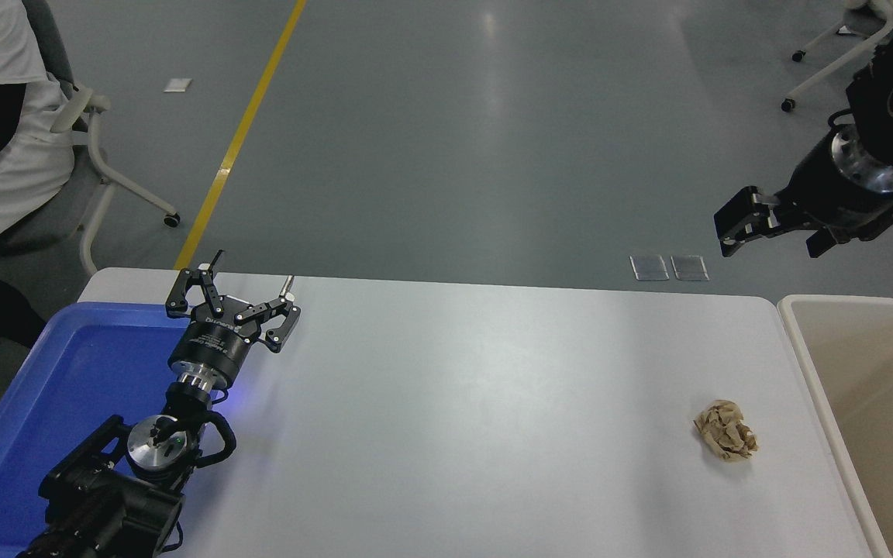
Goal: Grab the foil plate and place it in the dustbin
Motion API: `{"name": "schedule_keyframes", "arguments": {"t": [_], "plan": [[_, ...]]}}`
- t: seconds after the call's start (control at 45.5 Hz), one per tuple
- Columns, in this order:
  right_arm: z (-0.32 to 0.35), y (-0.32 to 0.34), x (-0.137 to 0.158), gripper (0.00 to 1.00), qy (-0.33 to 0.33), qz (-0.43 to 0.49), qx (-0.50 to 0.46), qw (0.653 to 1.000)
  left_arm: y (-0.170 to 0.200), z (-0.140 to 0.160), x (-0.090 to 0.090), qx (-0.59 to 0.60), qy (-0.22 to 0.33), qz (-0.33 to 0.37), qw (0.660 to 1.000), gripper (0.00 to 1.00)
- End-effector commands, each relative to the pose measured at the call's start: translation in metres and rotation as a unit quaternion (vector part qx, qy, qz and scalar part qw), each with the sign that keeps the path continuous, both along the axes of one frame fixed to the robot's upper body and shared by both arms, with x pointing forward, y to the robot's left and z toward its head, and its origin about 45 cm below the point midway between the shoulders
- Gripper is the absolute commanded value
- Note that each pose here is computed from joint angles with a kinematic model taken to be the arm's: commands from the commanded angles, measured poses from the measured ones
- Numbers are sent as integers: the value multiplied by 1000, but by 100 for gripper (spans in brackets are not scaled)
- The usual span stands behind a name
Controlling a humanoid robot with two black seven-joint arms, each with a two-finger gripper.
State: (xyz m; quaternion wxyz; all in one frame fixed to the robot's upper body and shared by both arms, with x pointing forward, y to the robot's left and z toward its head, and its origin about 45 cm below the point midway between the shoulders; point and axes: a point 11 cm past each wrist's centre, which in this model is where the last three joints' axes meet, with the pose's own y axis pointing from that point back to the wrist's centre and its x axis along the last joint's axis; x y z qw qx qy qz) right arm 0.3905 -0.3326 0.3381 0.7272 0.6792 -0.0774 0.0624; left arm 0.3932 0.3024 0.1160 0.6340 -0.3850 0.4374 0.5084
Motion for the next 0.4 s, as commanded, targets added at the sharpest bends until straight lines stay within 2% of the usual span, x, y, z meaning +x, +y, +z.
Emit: {"name": "schedule_keyframes", "arguments": {"t": [0.0,0.374], "plan": [[-12,2,-20,100,37,-4,18,999,0,0,0,0,0,0,1000,99],[-15,-3,-29,100,43,-21,45,998,0,0,0,0,0,0,1000,99]]}}
